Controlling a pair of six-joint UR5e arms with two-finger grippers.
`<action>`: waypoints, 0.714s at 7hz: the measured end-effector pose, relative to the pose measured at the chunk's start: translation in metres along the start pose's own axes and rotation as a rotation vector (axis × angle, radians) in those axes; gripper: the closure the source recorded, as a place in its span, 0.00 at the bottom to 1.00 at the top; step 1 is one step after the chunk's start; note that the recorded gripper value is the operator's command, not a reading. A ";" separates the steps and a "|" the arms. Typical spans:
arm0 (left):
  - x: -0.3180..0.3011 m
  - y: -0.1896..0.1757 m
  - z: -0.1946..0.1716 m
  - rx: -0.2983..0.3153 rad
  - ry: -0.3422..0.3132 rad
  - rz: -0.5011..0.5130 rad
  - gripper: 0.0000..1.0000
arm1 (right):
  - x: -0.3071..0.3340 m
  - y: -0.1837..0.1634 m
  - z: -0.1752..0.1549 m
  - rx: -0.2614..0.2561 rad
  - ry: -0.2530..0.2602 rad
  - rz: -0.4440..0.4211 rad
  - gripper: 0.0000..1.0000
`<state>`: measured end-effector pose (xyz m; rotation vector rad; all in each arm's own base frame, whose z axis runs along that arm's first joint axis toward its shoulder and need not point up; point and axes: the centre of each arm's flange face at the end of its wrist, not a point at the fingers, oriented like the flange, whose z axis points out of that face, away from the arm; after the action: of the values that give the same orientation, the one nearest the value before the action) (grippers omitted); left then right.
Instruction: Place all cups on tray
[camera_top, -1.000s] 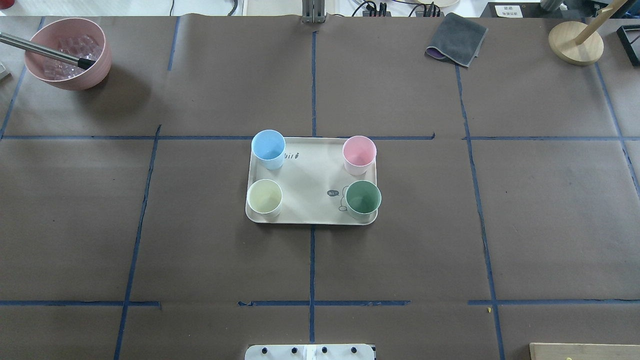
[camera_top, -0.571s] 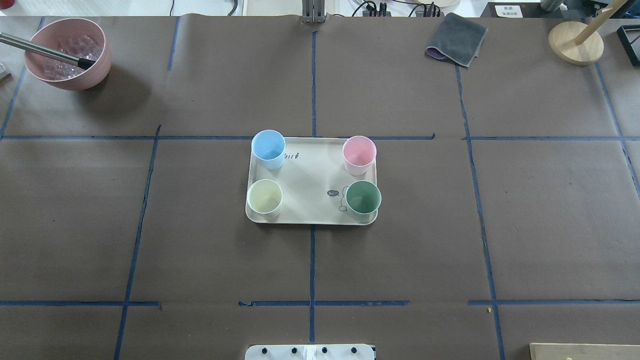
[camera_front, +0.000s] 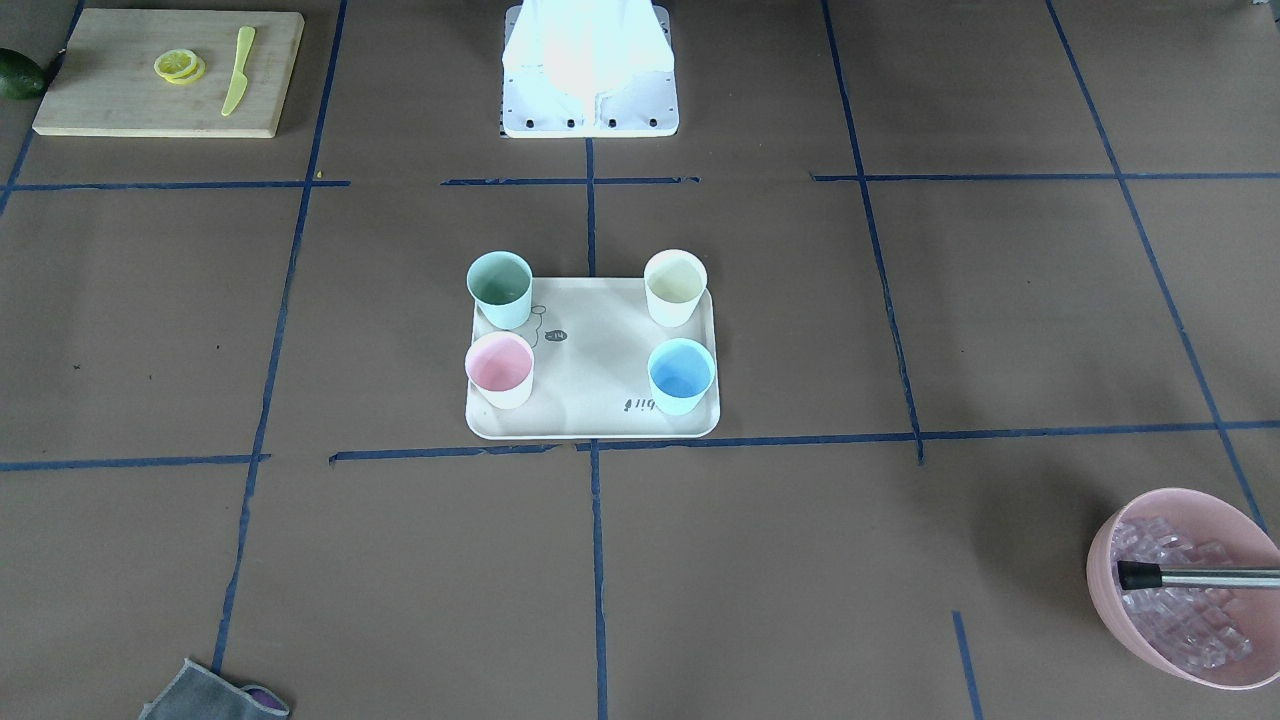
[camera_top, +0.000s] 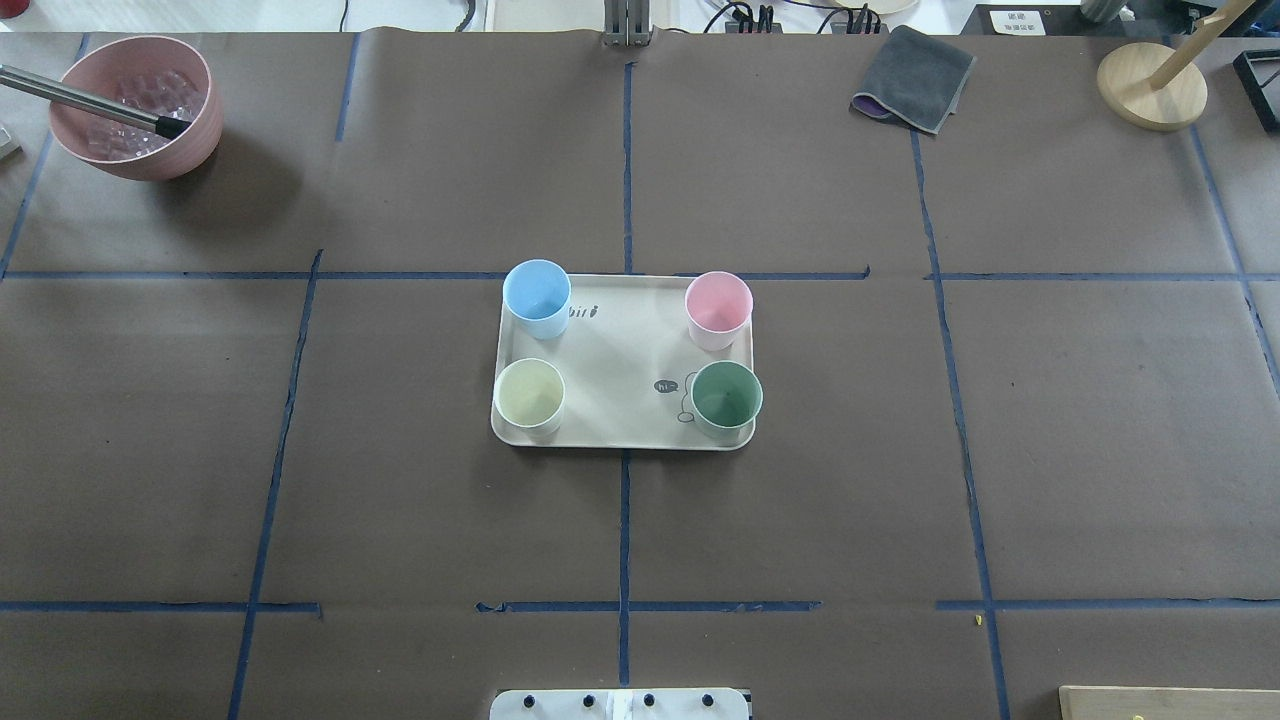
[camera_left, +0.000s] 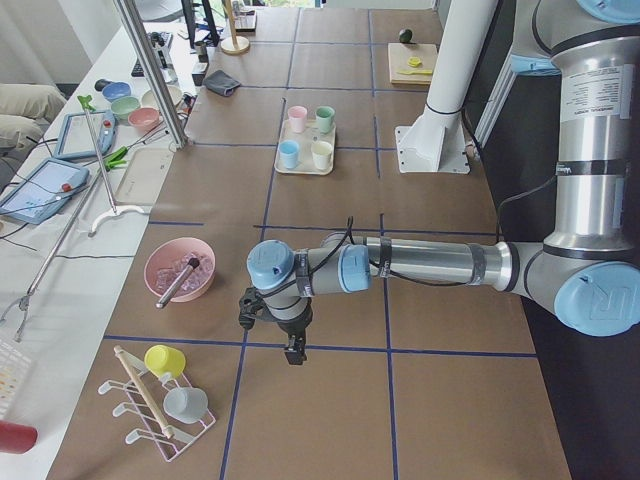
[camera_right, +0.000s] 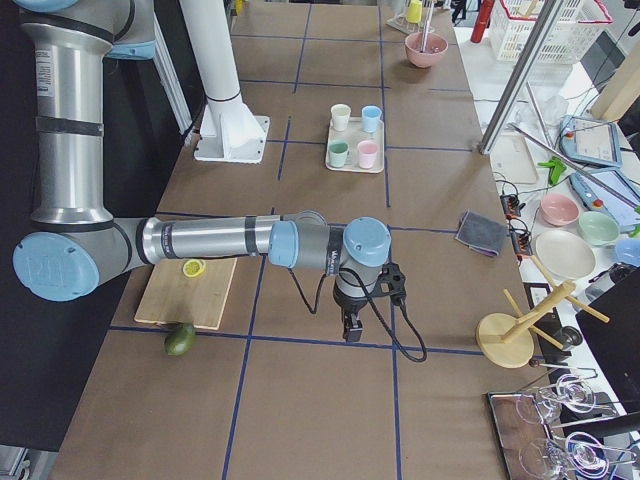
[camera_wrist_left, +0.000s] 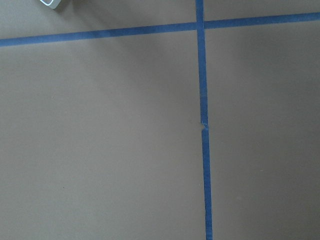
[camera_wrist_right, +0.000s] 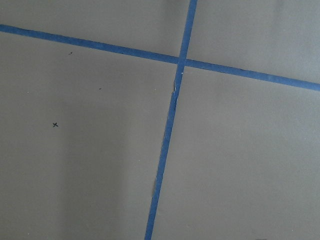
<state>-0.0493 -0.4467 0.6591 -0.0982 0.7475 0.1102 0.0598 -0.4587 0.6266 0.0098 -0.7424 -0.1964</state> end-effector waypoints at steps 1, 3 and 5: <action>0.002 0.006 -0.001 0.004 -0.001 0.004 0.00 | 0.001 0.000 0.001 -0.002 -0.001 0.001 0.00; 0.009 0.013 -0.006 0.018 -0.006 0.025 0.00 | 0.003 0.002 0.004 -0.008 -0.003 0.005 0.00; 0.015 0.013 -0.010 0.027 -0.009 0.042 0.00 | 0.004 0.005 0.007 -0.013 -0.005 0.008 0.00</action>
<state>-0.0468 -0.4345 0.6405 -0.0564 0.7424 0.1401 0.0590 -0.4540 0.6346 -0.0061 -0.7459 -0.1932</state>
